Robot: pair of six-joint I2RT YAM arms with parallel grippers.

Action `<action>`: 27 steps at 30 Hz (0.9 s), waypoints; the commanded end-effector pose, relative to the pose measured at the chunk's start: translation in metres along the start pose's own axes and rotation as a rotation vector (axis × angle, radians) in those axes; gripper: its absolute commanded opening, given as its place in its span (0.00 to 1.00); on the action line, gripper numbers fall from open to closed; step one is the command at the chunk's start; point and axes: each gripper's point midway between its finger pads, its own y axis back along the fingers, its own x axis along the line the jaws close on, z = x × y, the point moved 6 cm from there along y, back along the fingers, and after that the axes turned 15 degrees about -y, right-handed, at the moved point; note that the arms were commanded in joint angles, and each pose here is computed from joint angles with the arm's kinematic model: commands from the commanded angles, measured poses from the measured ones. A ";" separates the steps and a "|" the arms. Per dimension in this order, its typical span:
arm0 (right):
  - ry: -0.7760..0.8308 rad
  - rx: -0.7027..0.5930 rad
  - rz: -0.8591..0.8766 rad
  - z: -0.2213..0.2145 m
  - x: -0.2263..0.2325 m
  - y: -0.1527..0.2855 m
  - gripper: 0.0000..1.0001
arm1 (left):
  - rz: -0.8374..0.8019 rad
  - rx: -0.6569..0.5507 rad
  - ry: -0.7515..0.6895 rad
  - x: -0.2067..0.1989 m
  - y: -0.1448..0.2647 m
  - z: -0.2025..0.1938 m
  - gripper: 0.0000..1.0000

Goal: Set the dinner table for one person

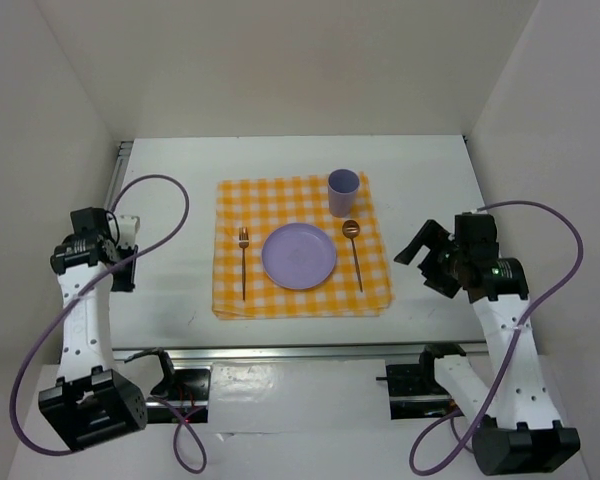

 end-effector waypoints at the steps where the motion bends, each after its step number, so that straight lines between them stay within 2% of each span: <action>1: 0.037 -0.008 0.077 -0.007 0.001 0.023 1.00 | 0.015 0.041 -0.021 -0.006 0.006 -0.020 0.38; 6: 0.047 -0.025 0.136 -0.011 0.002 0.034 1.00 | 0.015 0.026 -0.030 -0.014 0.014 -0.031 0.38; 17: 0.057 -0.017 0.140 -0.017 -0.003 0.045 1.00 | 0.053 -0.043 -0.043 -0.020 0.033 -0.041 0.38; 27: 0.063 -0.016 0.176 -0.021 -0.002 0.051 1.00 | 0.025 -0.041 -0.045 -0.026 0.034 -0.045 0.40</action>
